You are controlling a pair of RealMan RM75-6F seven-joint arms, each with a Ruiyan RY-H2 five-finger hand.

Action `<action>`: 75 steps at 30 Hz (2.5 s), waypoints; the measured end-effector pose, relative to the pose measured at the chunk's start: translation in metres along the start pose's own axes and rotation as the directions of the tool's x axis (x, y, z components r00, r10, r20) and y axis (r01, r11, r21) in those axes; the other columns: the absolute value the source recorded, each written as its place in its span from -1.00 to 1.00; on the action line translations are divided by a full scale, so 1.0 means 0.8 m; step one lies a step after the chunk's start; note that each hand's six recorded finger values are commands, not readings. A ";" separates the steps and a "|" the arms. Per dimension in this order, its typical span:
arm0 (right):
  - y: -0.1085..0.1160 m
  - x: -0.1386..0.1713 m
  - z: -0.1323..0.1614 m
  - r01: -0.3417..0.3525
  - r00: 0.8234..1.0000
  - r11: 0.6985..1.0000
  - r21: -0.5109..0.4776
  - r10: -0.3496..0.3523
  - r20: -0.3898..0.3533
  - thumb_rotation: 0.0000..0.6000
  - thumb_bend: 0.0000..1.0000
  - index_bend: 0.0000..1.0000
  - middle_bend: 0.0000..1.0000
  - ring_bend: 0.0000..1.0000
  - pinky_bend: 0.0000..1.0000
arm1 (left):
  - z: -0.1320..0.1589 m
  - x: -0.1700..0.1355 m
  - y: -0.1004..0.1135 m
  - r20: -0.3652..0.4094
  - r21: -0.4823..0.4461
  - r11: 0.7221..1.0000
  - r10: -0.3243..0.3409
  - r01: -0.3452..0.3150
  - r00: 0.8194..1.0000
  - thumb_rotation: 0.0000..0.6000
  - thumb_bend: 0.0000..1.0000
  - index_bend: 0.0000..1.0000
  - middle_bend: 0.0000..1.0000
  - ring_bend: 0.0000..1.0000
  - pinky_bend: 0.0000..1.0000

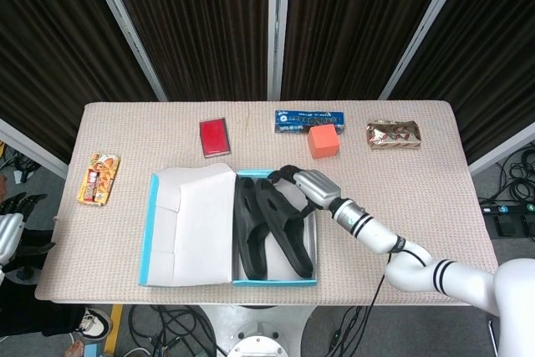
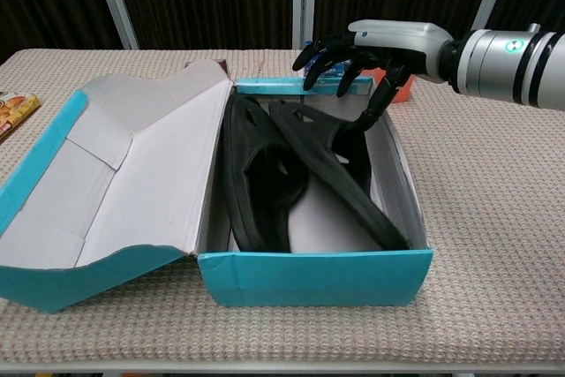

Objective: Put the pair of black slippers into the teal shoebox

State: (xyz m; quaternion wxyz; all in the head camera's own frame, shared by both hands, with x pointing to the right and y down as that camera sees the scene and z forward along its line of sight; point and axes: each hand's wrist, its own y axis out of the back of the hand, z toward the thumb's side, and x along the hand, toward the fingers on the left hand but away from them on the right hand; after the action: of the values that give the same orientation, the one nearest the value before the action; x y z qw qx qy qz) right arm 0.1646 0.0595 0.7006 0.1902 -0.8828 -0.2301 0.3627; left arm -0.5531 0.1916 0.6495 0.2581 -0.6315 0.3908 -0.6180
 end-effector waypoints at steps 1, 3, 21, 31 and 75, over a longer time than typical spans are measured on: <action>0.002 0.002 0.001 -0.003 1.000 1.000 0.002 0.003 0.000 1.00 -1.00 -0.79 -0.63 -0.94 -0.53 | 0.000 0.000 0.000 0.000 -0.001 1.000 -0.001 0.001 1.000 1.00 -0.75 -0.76 -0.70 -0.96 -0.85; 0.008 0.005 0.004 -0.003 1.000 1.000 0.006 0.003 0.000 1.00 -1.00 -0.81 -0.64 -0.95 -0.53 | 0.000 0.000 0.000 0.000 -0.002 1.000 -0.001 0.001 1.000 1.00 -0.75 -0.76 -0.70 -0.96 -0.85; 0.015 0.039 0.058 -0.061 0.994 0.926 -0.373 0.022 -0.107 1.00 -1.00 -0.84 -0.60 -0.92 -0.53 | 0.006 0.000 0.004 0.004 -0.002 1.000 0.004 -0.004 1.000 1.00 -0.75 -0.76 -0.70 -0.96 -0.85; -0.029 0.032 0.031 -0.160 0.987 0.851 -0.501 0.139 -0.079 1.00 -1.00 -0.84 -0.60 -0.92 -0.53 | 0.002 -0.004 0.006 -0.008 -0.003 1.000 0.005 -0.005 1.000 1.00 -0.75 -0.76 -0.70 -0.96 -0.85; 0.024 0.396 -0.169 0.233 0.756 0.771 0.593 -0.527 0.389 1.00 -0.90 -1.00 -1.00 -1.00 -1.00 | 0.065 -0.040 0.023 0.168 0.118 0.984 0.110 -0.130 0.980 1.00 -0.75 -0.76 -0.70 -0.96 -0.85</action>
State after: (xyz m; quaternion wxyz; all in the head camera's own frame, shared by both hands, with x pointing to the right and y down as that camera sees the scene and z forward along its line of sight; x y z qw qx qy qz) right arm 0.4682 0.1935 0.6054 0.4169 -0.5938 -0.3504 0.5923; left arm -0.5030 0.1990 0.6110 0.3657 -0.6368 0.3656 -0.5719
